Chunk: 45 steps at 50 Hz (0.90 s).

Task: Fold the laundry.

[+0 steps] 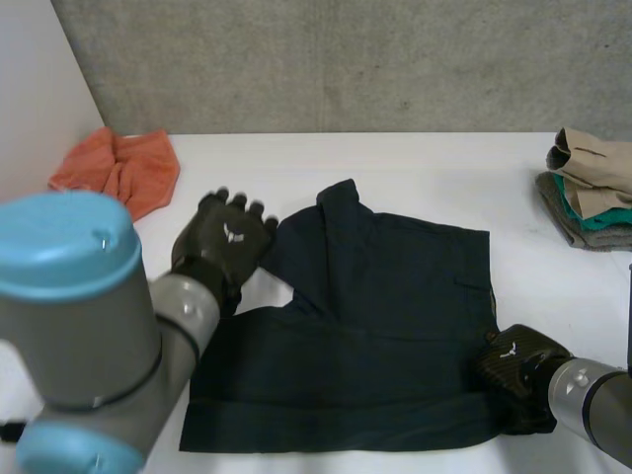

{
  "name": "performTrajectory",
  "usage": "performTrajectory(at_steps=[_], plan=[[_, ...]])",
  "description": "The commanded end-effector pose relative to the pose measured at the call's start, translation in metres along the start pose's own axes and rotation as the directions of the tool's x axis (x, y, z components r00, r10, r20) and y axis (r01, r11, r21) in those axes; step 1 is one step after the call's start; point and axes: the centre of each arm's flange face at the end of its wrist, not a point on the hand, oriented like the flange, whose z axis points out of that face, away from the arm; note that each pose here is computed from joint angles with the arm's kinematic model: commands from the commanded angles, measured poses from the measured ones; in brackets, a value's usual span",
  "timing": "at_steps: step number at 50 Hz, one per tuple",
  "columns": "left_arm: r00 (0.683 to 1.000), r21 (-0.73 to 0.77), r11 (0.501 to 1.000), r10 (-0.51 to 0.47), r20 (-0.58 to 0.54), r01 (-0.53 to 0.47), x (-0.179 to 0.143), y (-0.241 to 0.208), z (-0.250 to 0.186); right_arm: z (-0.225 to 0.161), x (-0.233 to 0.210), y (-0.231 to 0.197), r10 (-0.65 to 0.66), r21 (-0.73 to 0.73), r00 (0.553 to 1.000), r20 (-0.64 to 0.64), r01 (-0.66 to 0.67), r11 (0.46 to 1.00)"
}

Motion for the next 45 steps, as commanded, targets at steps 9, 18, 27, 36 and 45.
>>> performTrajectory(at_steps=[9,18,27,36,45], plan=[[0.973,0.086,0.992,-0.073,-0.217,0.093,0.007,0.06,0.142,0.008,0.006,-0.003,-0.005,0.038,0.999,-0.052,0.007,0.999],[0.966,0.118,0.984,-0.105,-0.237,0.135,0.018,0.074,0.161,0.009,0.009,-0.004,-0.006,0.048,0.998,-0.067,0.009,0.999],[0.974,0.156,0.976,-0.121,-0.193,0.152,0.019,0.079,0.174,0.01,0.009,-0.004,-0.006,0.051,0.997,-0.072,0.01,0.999],[0.999,0.038,0.998,-0.054,-0.005,0.055,0.003,0.083,0.168,0.01,0.01,-0.005,-0.004,0.061,0.997,-0.082,0.009,0.998],[0.991,-0.04,0.991,0.128,0.034,-0.126,0.006,0.079,0.141,0.01,0.009,-0.006,0.01,0.068,0.997,-0.079,-0.005,0.998]])
